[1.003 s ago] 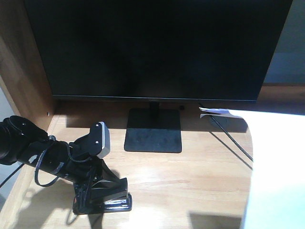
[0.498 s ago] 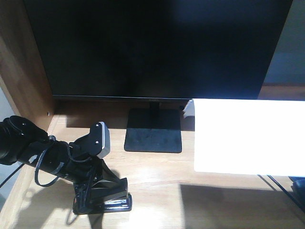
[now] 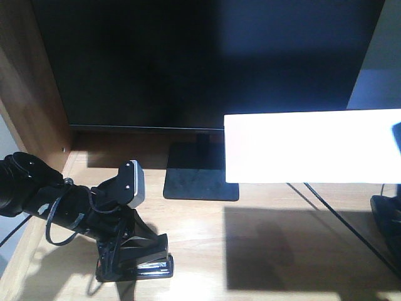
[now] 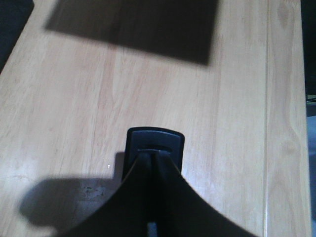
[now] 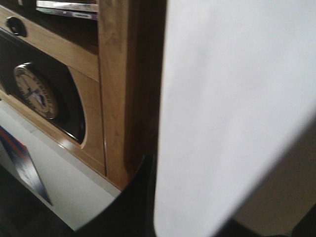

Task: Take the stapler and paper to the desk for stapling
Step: 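Swing the white paper with the right gripper down onto the desk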

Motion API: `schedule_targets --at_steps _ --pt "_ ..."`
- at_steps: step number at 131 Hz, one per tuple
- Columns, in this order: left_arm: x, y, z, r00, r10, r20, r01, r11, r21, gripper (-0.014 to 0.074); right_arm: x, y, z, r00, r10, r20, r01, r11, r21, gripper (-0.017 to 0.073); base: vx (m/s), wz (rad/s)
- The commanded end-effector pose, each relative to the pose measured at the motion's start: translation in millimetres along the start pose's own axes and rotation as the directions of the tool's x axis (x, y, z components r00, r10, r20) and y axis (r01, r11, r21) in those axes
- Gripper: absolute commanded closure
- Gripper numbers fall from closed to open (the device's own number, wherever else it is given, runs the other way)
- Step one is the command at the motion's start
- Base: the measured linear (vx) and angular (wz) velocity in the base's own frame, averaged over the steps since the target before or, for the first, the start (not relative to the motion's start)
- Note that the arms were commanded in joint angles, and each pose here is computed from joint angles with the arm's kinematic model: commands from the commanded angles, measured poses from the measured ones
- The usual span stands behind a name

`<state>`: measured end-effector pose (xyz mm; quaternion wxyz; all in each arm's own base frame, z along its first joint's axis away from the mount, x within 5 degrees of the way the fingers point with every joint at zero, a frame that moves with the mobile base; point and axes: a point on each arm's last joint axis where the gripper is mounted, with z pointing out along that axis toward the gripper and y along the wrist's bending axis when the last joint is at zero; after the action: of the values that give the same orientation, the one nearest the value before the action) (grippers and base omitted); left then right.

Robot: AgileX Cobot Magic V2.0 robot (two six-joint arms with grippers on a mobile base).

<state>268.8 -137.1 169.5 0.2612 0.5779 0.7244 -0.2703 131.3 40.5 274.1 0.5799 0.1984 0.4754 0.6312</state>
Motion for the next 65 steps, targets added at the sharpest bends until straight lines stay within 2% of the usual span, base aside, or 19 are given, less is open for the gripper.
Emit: schedule_targets --at_steps 1,15,32,40,55,65 --pt "-16.7 -1.5 -10.2 0.998 0.013 0.066 -0.013 1.000 -0.011 0.0600 -5.3 17.7 9.6 1.000 -0.019 0.018 0.022 0.981 -0.192 0.0562 0.00 0.00" --pt "-16.7 -1.5 -10.2 0.998 0.013 0.066 -0.013 1.000 -0.011 0.0600 -7.5 11.9 14.9 1.000 -0.030 0.005 0.030 0.986 -0.163 0.0562 0.00 0.00" --pt "-16.7 -1.5 -10.2 0.998 0.013 0.066 -0.013 1.000 -0.011 0.0600 -14.1 5.2 22.1 0.999 -0.013 -0.052 0.007 0.992 -0.123 0.0562 0.00 0.00" --pt "-16.7 -1.5 -10.2 0.998 0.013 0.066 -0.013 1.000 -0.011 0.0600 -17.4 1.7 26.9 0.992 -0.024 -0.123 0.013 0.996 -0.093 0.0562 0.00 0.00" --pt "-16.7 -1.5 -10.2 0.998 0.013 0.066 -0.013 1.000 -0.011 0.0600 -28.9 -1.6 34.9 0.965 -0.066 -0.254 0.061 0.998 -0.029 0.0562 0.00 0.00" --pt "-16.7 -1.5 -10.2 0.998 0.013 0.066 -0.013 1.000 -0.011 0.0600 -37.1 -6.3 38.0 0.937 -0.039 -0.346 0.060 0.997 0.050 0.0562 0.00 0.00"
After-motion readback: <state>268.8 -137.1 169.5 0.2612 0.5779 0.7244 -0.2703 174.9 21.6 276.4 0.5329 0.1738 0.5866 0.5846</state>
